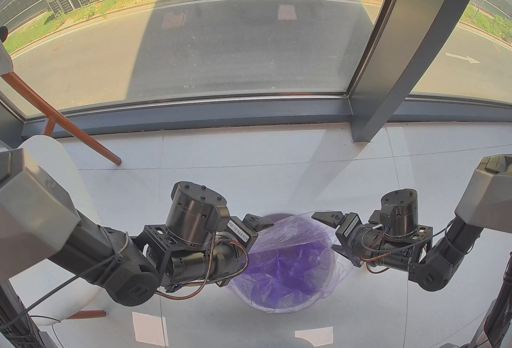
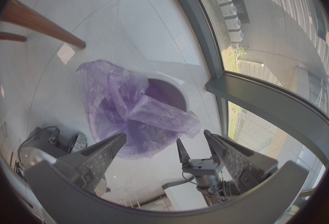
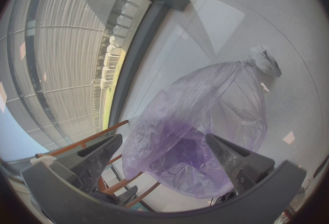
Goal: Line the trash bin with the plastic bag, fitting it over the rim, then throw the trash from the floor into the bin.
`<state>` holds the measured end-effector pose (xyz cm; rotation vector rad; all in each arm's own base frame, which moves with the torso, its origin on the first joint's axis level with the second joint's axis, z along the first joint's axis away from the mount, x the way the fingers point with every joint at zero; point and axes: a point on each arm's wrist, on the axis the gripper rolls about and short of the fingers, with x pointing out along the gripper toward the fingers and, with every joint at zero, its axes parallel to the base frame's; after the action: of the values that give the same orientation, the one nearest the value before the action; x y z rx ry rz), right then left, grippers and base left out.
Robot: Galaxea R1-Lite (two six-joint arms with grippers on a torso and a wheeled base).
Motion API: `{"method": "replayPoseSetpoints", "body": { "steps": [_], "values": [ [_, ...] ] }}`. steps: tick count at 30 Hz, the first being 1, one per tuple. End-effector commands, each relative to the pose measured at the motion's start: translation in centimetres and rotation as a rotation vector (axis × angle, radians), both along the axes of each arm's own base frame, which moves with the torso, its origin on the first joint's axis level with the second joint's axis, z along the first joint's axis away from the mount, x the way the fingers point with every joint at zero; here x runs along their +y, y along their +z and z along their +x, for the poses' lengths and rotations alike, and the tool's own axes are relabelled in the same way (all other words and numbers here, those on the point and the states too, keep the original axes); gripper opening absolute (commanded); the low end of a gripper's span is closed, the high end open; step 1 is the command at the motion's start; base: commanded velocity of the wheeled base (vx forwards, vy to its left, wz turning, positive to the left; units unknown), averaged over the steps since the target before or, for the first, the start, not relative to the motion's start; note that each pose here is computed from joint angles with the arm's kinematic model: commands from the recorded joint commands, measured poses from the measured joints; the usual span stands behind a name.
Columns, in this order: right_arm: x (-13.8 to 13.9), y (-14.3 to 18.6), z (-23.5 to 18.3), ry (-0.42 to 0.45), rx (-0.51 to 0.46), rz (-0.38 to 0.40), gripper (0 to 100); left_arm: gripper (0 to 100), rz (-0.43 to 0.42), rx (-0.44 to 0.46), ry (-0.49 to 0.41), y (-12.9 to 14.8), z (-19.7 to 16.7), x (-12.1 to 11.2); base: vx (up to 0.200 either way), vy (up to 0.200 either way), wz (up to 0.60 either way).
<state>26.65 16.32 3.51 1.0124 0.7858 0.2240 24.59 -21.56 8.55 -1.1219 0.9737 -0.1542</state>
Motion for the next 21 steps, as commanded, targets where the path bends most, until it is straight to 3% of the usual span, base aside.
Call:
{"method": "replayPoseSetpoints", "body": {
  "steps": [1,7,15,21],
  "values": [
    [1.1,2.1,1.4,-0.028,-0.028,0.041,100,100,-0.073,-0.004,0.008,2.7,0.3,0.0,0.000,0.000,0.00],
    [0.7,2.6,2.5,-0.054,-0.048,0.048,100,100,-0.027,0.031,0.012,0.5,1.3,-0.7,0.000,0.000,0.00],
    [-2.4,2.2,4.3,-0.161,0.003,0.016,100,100,0.079,0.040,0.028,-2.6,2.7,-1.2,0.000,0.000,0.00],
    [-2.2,1.6,4.7,-0.159,0.013,0.009,100,100,0.069,0.020,0.069,-2.5,4.8,-0.8,0.000,0.000,0.00]
  ]
}}
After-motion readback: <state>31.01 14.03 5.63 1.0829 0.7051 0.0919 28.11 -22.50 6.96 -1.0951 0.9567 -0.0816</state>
